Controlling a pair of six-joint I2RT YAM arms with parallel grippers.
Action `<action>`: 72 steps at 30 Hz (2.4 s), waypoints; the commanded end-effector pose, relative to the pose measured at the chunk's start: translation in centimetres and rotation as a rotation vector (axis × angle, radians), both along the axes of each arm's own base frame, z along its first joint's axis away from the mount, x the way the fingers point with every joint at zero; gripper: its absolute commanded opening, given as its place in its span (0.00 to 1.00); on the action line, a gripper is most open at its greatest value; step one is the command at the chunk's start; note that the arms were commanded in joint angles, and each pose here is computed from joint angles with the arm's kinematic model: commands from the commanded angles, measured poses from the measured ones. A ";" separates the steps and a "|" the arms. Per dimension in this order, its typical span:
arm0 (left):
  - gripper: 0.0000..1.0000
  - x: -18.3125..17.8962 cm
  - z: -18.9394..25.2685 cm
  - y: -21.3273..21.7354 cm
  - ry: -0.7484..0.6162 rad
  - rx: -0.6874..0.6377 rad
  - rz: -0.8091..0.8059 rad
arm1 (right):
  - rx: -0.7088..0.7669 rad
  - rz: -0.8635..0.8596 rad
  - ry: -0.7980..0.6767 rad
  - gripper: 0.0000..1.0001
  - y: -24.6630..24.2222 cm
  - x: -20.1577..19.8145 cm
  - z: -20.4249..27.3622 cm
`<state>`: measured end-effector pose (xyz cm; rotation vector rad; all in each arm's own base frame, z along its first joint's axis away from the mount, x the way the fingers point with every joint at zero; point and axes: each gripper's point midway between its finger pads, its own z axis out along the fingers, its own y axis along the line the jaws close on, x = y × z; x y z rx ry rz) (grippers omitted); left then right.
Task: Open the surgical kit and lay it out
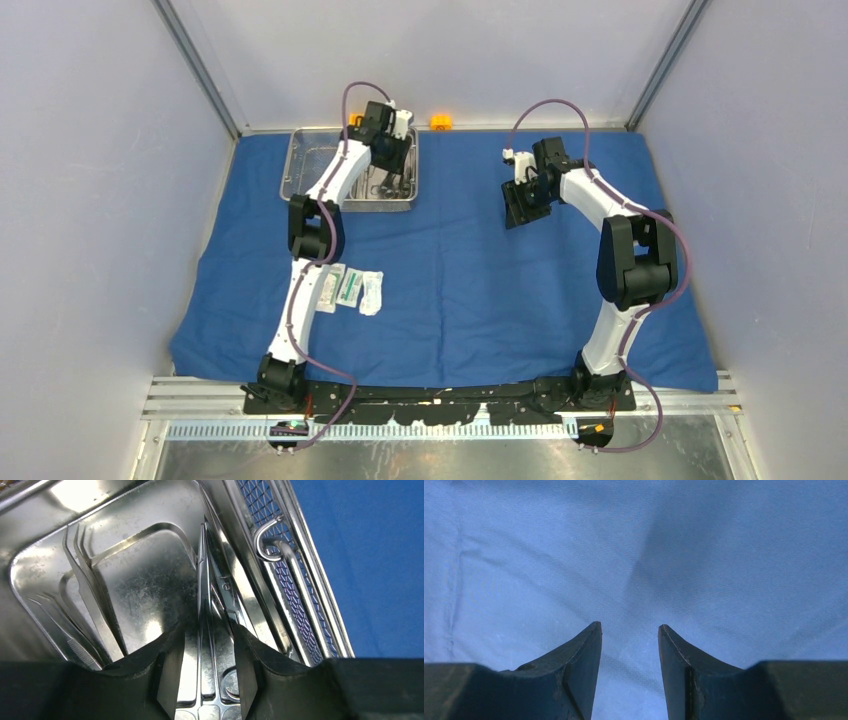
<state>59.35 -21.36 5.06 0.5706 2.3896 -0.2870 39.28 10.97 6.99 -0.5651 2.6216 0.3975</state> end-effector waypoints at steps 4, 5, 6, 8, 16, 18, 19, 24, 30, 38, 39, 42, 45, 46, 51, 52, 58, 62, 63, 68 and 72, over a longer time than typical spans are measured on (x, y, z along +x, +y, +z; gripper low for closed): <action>0.43 0.4 -2.6 0.4 0.005 0.063 -0.004 | 0.018 0.011 -0.043 0.50 0.5 1.3 1.4; 0.42 0.4 -2.7 0.4 0.006 0.065 0.001 | 0.019 0.013 -0.045 0.50 0.5 1.3 1.4; 0.41 0.5 -2.8 0.4 0.003 0.073 0.006 | 0.020 0.012 -0.044 0.50 0.5 1.3 1.5; 0.39 0.5 -3.2 0.5 0.000 0.098 0.017 | 0.021 0.014 -0.043 0.50 0.6 1.2 1.5; 0.27 0.1 -4.8 0.3 0.015 0.157 0.026 | 0.023 0.013 -0.048 0.50 0.6 1.2 1.7; 0.25 -0.1 -4.9 0.4 0.024 0.158 0.027 | 0.025 0.014 -0.047 0.50 0.6 1.2 1.7; 0.24 -0.2 -5.0 0.5 0.031 0.160 0.028 | 0.025 0.015 -0.047 0.50 0.6 1.2 1.7; 0.14 -0.5 -5.2 0.6 0.044 0.163 0.031 | 0.028 0.016 -0.048 0.50 0.7 1.1 1.8; 0.00 -0.2 -3.9 0.8 0.032 0.139 0.040 | 0.029 0.015 -0.051 0.50 0.6 1.1 1.9; 0.00 1.5 3.2 1.1 -0.104 0.061 0.083 | 0.027 0.014 -0.047 0.50 0.6 1.2 1.8; 0.00 1.6 4.2 1.1 -0.120 0.052 0.085 | 0.027 0.015 -0.048 0.50 0.7 1.2 1.8; 0.00 1.7 6.1 1.0 -0.150 0.032 0.088 | 0.026 0.015 -0.045 0.50 0.7 1.2 1.7; 0.00 1.8 7.2 0.9 -0.169 0.022 0.088 | 0.025 0.014 -0.043 0.50 0.6 1.2 1.6; 0.00 1.9 7.5 0.9 -0.176 0.018 0.089 | 0.025 0.013 -0.044 0.50 0.6 1.2 1.6; 0.00 1.9 8.1 0.8 -0.188 0.015 0.091 | 0.025 0.012 -0.042 0.50 0.6 1.1 1.6; 0.00 1.9 8.0 0.9 -0.188 0.020 0.087 | 0.025 0.013 -0.043 0.50 0.6 1.1 1.6; 0.03 1.9 7.0 2.7 -0.159 0.052 0.116 | 0.023 0.016 -0.040 0.50 0.5 1.1 1.5; 0.18 2.5 6.4 4.5 -0.144 0.039 0.179 | 0.025 0.021 -0.034 0.50 0.7 1.1 1.3; 0.22 2.6 6.3 4.8 -0.145 0.039 0.185 | 0.025 0.021 -0.033 0.50 0.7 1.1 1.3; 0.34 3.6 5.2 6.5 -0.155 0.069 0.233 | 0.025 0.021 -0.027 0.50 0.6 1.1 1.1; 0.40 4.3 4.4 7.1 -0.156 0.069 0.249 | 0.024 0.021 -0.024 0.50 0.6 1.0 1.0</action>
